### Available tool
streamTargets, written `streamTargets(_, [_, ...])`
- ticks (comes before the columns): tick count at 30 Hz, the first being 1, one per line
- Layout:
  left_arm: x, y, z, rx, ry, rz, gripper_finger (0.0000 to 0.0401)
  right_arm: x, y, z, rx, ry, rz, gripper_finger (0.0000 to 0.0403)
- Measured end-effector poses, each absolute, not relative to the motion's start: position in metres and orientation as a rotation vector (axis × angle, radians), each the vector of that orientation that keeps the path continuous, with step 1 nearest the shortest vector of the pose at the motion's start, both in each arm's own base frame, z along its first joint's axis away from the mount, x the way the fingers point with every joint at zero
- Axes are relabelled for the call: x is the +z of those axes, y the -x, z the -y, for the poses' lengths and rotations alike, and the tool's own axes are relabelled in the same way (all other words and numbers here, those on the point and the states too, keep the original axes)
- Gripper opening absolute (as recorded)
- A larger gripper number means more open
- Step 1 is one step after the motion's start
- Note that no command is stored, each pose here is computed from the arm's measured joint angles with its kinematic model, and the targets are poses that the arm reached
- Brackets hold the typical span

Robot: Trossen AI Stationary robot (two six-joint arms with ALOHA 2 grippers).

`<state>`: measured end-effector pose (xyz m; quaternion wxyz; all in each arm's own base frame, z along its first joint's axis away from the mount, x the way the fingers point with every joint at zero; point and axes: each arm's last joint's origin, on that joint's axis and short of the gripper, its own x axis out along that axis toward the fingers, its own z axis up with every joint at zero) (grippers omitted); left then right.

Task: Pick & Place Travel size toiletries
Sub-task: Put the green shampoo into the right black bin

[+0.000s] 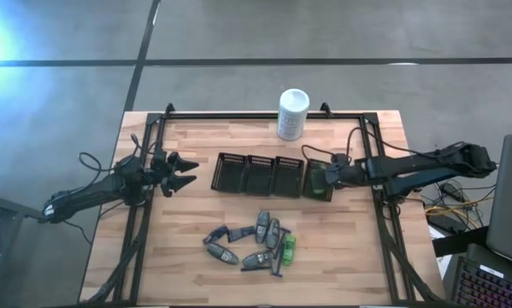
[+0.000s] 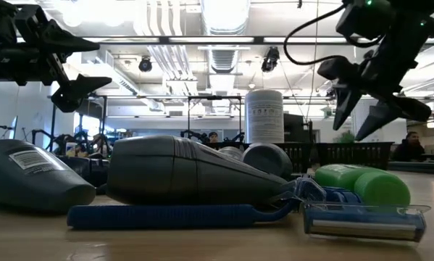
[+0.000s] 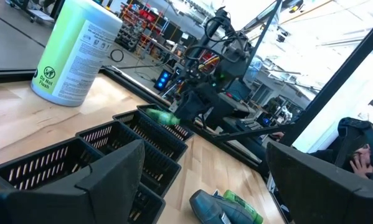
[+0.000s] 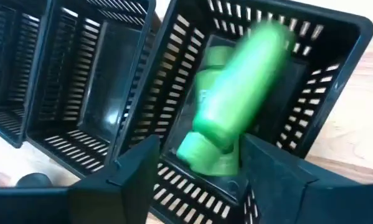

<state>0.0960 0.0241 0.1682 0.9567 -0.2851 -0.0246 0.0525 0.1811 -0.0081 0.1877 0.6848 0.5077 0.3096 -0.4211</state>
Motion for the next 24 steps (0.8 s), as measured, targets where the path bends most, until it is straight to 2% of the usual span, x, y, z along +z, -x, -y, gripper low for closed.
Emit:
streamTargets(8, [0.168,-0.096,-0.024,0.107,0.579,0.050,0.0342,0.211,-0.193,-0.005,-0.809,-1.086,-0.687,0.0287])
streamTargets(13, [0.168,-0.096,-0.024,0.107,0.579,0.050,0.0342,0.226,-0.206,-0.037,-0.713,-1.168,-0.713,0.0312])
streamTargets(24, [0.168,-0.096,-0.024,0.107,0.579,0.050,0.0342,0.193,-0.266,-0.122,-0.849,-1.329,-0.908,0.0326])
